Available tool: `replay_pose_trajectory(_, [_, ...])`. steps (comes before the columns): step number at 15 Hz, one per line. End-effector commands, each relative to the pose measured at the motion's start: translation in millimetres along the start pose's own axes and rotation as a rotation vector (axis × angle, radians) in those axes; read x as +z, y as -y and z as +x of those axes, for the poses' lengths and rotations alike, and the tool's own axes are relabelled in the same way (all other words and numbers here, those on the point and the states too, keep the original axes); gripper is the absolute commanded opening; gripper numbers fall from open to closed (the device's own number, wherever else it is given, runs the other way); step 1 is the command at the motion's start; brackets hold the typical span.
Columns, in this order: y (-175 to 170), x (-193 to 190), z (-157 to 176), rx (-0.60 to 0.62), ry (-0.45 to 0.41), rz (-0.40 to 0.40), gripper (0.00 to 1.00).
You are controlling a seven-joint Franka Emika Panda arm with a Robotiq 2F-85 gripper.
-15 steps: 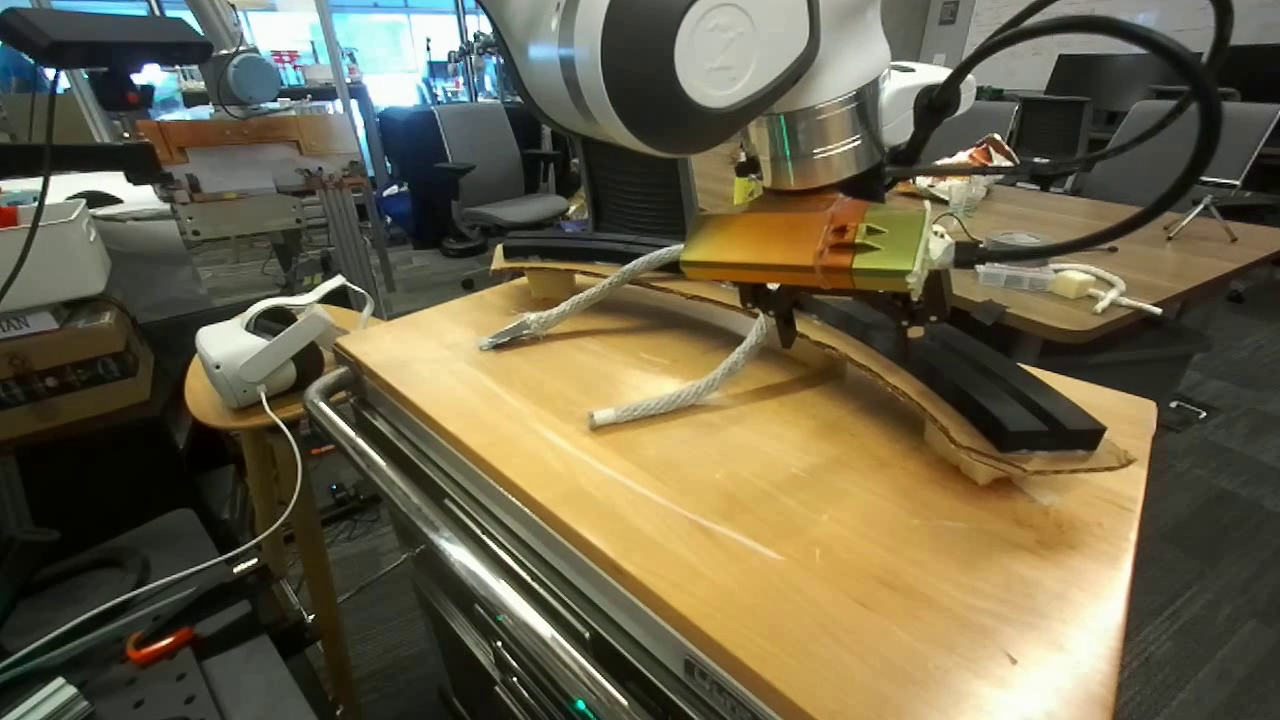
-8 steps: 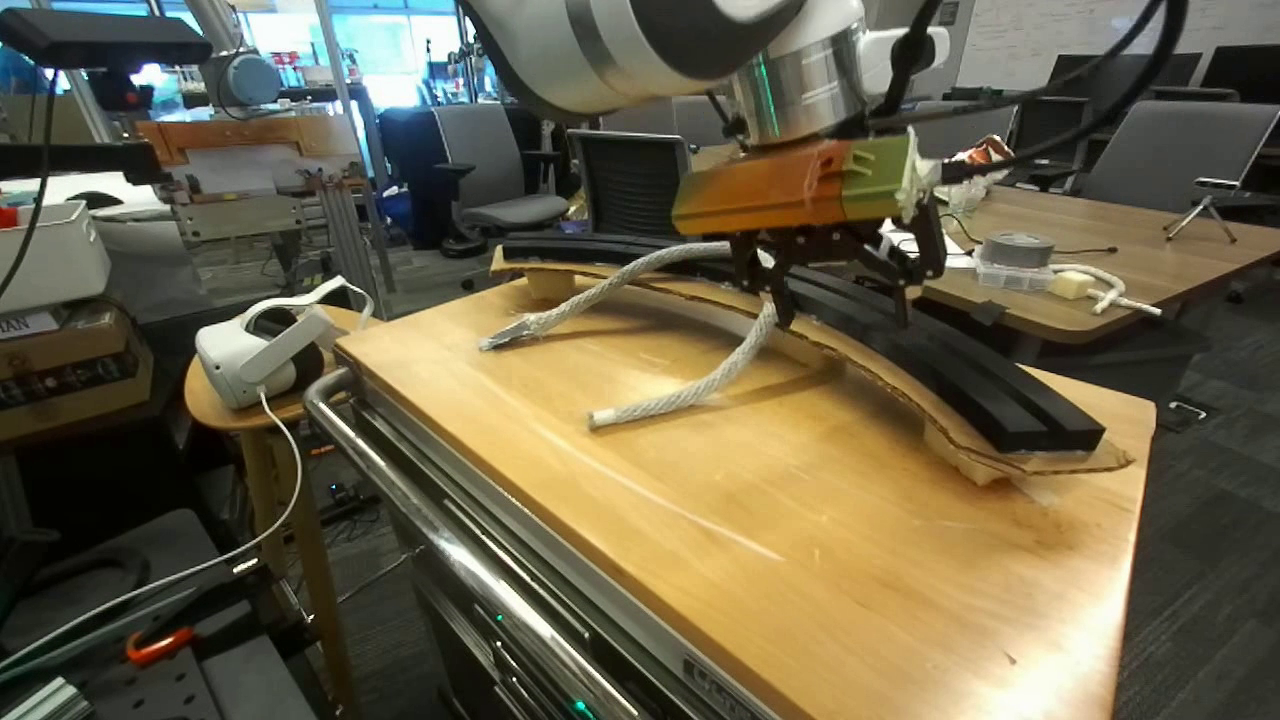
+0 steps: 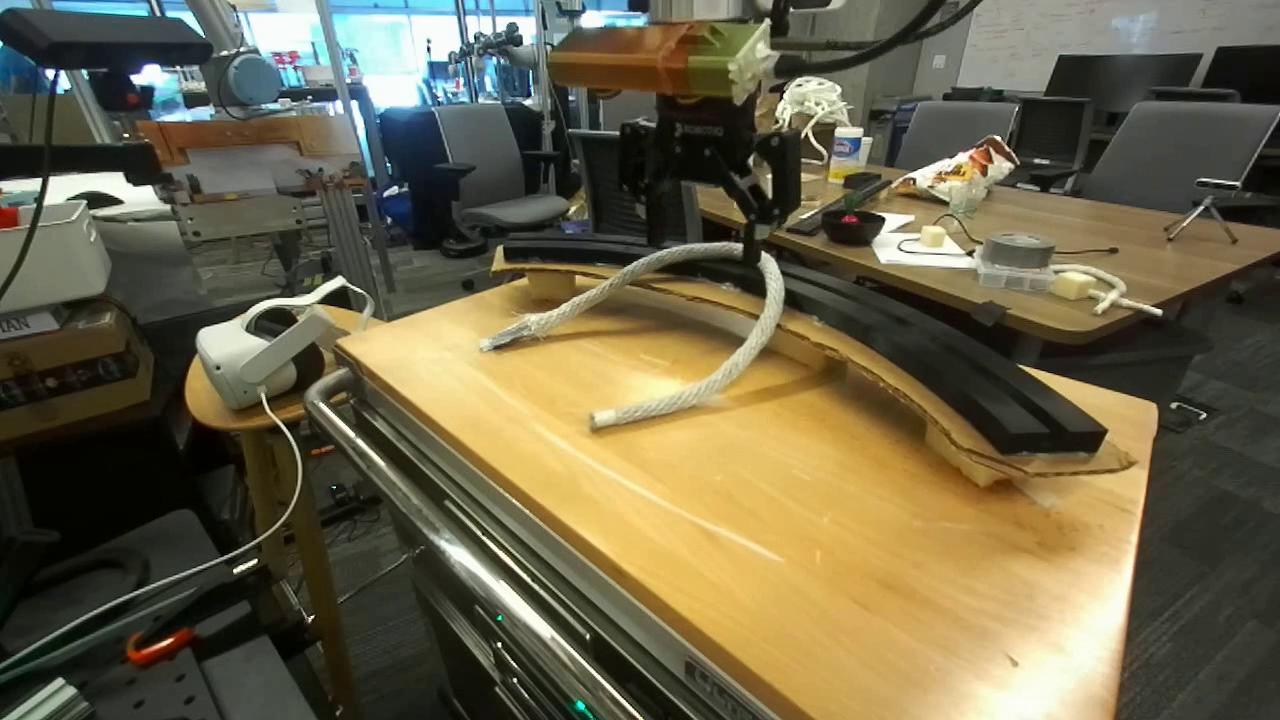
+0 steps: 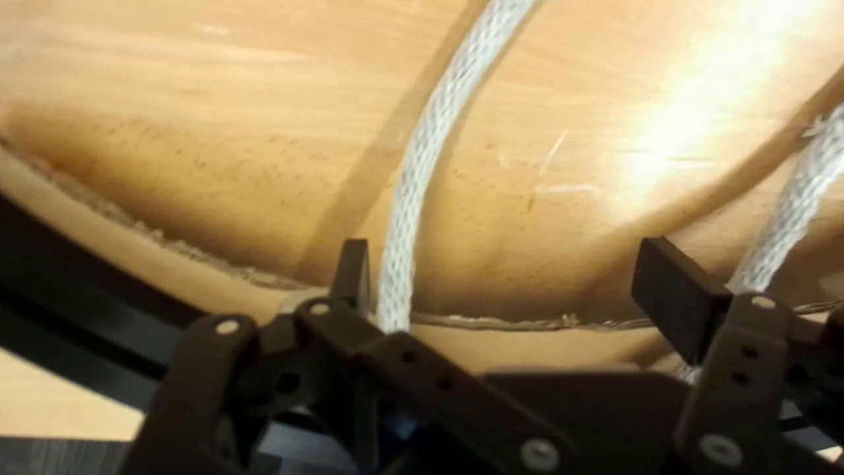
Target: Put the white rope on the skate
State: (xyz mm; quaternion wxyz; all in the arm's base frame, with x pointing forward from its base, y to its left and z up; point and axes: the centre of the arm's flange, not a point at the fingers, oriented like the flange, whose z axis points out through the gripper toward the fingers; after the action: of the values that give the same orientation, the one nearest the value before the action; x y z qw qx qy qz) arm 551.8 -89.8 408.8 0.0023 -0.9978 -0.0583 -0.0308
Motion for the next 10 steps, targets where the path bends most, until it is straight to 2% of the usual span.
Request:
replay_pose_trajectory(1, [-9, 8, -2, 0.152, 0.033, 0.011, 1.0])
replay_pose_trajectory(2, [-2, 7, -4, 0.065, 0.034, 0.026, 1.0])
replay_pose_trajectory(4, [-9, 13, -5, 0.119, 0.044, 0.024, 1.0])
replay_pose_trajectory(7, [-5, 22, -5, 0.133, 0.053, 0.017, 1.0])
replay_pose_trajectory(10, [0, 51, -16, 0.152, 0.089, 0.028, 1.0])
